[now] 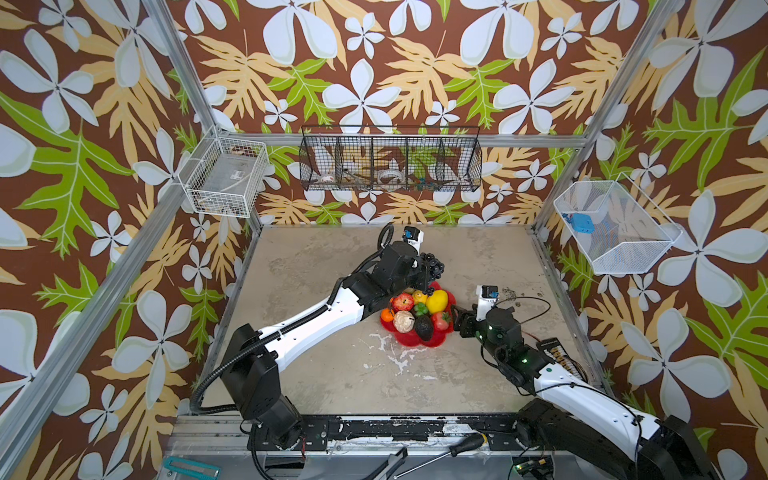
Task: Place and organize the fake fruits in the fruit bowl
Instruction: 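Raise the grapes over the plate and lower them onto the fruits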
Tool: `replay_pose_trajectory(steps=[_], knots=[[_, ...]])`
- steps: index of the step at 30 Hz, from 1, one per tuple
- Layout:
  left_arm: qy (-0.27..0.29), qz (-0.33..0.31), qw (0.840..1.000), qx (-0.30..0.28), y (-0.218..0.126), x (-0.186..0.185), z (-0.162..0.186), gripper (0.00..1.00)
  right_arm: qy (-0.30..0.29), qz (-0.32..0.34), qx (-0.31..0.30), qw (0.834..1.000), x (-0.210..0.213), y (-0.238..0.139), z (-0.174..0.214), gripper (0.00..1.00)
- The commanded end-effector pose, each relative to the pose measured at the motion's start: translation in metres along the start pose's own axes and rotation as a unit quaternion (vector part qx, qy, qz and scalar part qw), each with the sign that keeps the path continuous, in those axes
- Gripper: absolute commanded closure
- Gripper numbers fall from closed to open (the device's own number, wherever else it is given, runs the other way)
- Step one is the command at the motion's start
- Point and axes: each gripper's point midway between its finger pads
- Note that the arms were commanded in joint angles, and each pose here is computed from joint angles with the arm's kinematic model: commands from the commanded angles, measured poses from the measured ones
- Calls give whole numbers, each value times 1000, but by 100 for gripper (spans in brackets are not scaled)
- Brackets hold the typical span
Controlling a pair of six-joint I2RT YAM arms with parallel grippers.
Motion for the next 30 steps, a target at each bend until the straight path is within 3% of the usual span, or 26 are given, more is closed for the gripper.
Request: replay_pose_trajectory(steps=[1,8,15,30], knots=[[9,-27,1000,-4,9,7,-6,100,5,11,-9,1000,-4,-1,-2,27],[36,-73,996,31,38,20,9,100,9,15,-16,1000,-6,-3,-5,27],[47,-69,994,67,58,18,36,100,11,16,-19,1000,-7,-4,-6,27],[61,-54,989,121,46,3,85,100,9,16,-15,1000,-7,-2,-4,27]])
Point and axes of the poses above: each gripper's point midway between its finger pads, its own y axis out along the fingers, its own x axis along the line the jaws close on, z = x × y, and after that the axes turned 15 degrees about y, right-handed
